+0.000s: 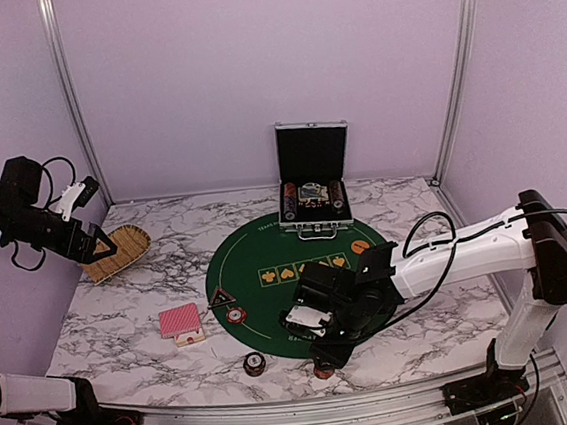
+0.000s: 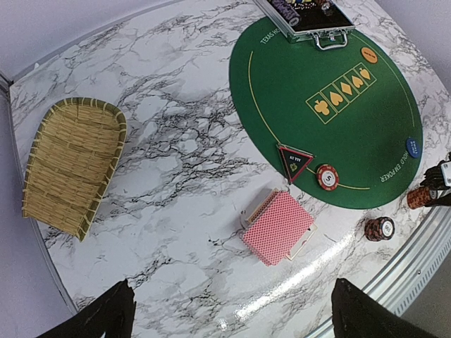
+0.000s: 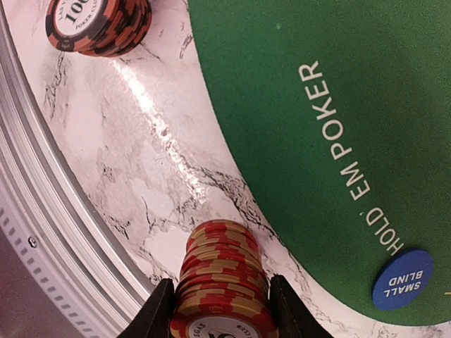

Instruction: Distribute texas hold em gaming equipment

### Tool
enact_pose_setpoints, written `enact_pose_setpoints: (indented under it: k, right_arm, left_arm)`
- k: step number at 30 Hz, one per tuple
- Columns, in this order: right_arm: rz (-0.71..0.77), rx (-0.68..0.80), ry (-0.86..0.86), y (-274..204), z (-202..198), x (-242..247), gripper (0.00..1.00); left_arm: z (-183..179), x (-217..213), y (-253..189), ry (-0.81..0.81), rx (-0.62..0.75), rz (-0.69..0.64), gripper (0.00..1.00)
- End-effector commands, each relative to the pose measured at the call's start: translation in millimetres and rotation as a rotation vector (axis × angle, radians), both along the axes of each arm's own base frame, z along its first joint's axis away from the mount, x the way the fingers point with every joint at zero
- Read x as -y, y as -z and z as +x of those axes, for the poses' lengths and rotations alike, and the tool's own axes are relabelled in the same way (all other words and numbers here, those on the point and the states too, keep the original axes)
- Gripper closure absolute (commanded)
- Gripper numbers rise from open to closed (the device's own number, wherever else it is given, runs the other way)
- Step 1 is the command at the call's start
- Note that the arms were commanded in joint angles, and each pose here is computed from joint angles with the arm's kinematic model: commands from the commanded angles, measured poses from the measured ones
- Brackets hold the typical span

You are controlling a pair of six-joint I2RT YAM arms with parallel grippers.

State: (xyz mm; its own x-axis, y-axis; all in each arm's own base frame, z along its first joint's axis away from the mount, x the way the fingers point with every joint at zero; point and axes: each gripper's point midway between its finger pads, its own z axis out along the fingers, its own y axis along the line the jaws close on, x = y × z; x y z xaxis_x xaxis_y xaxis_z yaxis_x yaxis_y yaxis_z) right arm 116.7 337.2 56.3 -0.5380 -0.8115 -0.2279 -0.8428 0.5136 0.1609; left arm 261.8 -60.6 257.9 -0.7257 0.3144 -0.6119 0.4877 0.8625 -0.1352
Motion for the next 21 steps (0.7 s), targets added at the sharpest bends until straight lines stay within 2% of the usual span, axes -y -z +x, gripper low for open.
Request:
enact_pose_setpoints:
  k: [1, 6, 14, 21]
  right_arm:
    - [0.011, 0.012, 0.004, -3, 1, -5, 0.66]
    - [0.010, 0.017, 0.006, -7, 2, -6, 0.79]
    - [0.016, 0.067, 0.020, -34, 14, -10, 0.86]
    - [0.078, 0.099, 0.101, -60, 55, -9, 0.87]
  left_arm:
    - [-4, 3, -5, 0.022, -0.005, -0.009, 0.01]
    - [-4, 4, -5, 0.024, -0.007, -0.012, 0.01]
    - [-4, 4, -5, 0.025, -0.007, -0.014, 0.01]
    - [-4, 5, -5, 0.025, -0.009, -0.019, 0.01]
